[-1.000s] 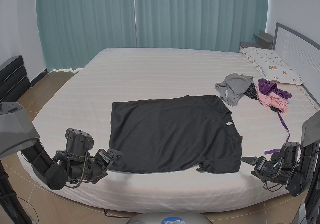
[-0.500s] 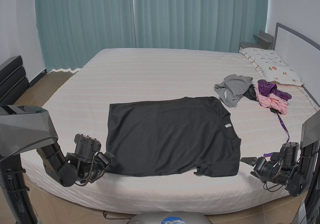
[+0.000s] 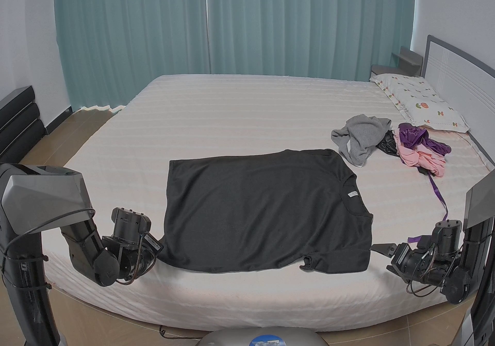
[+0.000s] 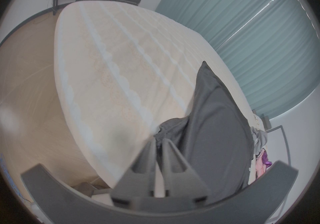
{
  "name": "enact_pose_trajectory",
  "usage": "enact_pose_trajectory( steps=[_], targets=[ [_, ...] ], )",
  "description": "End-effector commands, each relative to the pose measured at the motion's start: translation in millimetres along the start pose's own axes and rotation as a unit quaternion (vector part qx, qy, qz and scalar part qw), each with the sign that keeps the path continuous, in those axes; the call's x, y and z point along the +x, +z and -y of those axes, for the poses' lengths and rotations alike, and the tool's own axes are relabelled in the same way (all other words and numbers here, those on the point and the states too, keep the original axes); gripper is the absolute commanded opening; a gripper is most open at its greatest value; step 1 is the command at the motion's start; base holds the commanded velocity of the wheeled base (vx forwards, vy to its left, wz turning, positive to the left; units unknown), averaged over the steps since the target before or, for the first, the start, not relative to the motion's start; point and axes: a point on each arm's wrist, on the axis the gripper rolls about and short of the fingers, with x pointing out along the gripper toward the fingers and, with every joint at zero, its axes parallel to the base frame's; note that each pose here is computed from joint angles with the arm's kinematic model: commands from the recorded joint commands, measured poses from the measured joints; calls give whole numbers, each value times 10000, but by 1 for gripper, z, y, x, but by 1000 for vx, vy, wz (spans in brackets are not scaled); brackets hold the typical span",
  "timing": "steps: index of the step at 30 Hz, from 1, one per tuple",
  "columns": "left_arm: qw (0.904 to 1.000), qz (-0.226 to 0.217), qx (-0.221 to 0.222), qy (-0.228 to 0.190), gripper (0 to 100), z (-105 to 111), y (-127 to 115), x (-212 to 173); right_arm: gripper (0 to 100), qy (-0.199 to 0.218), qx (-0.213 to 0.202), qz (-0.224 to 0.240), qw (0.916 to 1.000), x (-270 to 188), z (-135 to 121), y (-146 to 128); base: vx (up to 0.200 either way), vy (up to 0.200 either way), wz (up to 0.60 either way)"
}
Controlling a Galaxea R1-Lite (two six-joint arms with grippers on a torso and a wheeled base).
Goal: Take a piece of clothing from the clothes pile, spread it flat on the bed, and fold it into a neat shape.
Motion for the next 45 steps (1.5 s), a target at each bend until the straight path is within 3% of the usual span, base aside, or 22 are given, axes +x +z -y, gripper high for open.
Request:
enact_pose_trajectory(
  steps=[1,8,15,24,25,34,45],
  targets=[
    [9995,18,233,221,0,-10,-5,-4,100,65,-43,62,10000,-1,-2,1,0,0,0],
    [9969,118,736,236,0,-17,-1,-35,100,37,-143,-167,9998,9,-2,-8,0,0,0],
    [9944,216,976,331,0,-17,-9,-41,100,29,-194,-197,9996,24,1,-7,0,0,0],
    [9947,319,935,296,0,-14,-7,-38,100,-166,-526,124,9984,55,8,-2,0,0,0],
    [9947,319,935,296,0,-14,-7,-38,0,-166,-526,124,9984,55,8,-2,0,0,0],
    [9956,353,822,275,0,-14,-2,-37,0,-7,-972,144,9952,67,-1,-2,0,0,0],
    [9965,472,667,163,0,-11,6,-33,0,308,-1095,983,9886,84,-27,32,0,0,0]
  ],
)
